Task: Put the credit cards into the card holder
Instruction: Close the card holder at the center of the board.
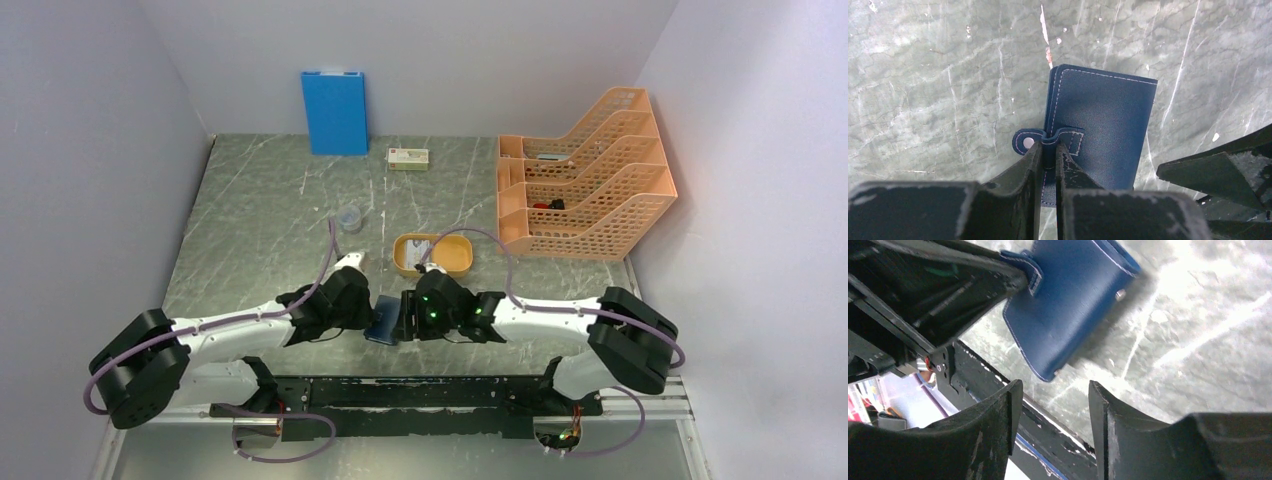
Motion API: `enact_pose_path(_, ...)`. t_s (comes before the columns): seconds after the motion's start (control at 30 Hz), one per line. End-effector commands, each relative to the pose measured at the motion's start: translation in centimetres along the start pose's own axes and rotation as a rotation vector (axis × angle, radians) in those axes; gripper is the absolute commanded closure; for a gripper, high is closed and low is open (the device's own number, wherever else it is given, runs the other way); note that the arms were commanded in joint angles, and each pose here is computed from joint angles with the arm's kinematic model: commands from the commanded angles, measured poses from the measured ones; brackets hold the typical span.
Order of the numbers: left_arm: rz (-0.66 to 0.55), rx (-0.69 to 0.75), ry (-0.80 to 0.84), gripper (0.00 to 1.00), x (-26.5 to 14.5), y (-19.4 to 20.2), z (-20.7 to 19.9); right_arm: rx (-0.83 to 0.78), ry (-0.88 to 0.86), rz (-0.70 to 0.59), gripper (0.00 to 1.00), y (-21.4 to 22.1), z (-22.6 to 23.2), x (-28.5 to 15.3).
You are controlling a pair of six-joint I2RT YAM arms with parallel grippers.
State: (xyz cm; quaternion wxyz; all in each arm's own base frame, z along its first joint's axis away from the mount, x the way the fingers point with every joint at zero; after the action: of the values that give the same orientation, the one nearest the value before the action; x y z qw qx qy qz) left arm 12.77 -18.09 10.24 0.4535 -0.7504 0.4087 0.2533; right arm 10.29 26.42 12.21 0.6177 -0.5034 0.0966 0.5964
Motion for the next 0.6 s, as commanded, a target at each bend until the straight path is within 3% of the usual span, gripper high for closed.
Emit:
enact_pose_path(0.0, 0.048, 0.027, -0.206, 0.91, 0.5, 2.0, 3.8, 0.106, -0.043, -0.058, 0.44, 0.7, -0.3, -0.6)
enact_pose_path(0.57, 0.058, -0.003, -0.28, 0.95, 0.9, 2.5, 4.5, 0.37, -0.166, -0.144, 0.35, 1.9, -1.3, 1.3)
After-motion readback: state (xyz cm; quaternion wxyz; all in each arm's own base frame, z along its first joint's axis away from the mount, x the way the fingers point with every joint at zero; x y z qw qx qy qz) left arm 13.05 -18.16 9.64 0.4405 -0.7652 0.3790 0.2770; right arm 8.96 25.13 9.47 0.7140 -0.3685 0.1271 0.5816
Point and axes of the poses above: each gripper's point midway between its finger pads, its own x axis out along the fingers, its own z axis along the line the jaws close on, y = z × x, the point moved 10 cm from there along -x, back along the fingers, and after that the axes turned 12 degrees about -x, right-handed, at the moved point
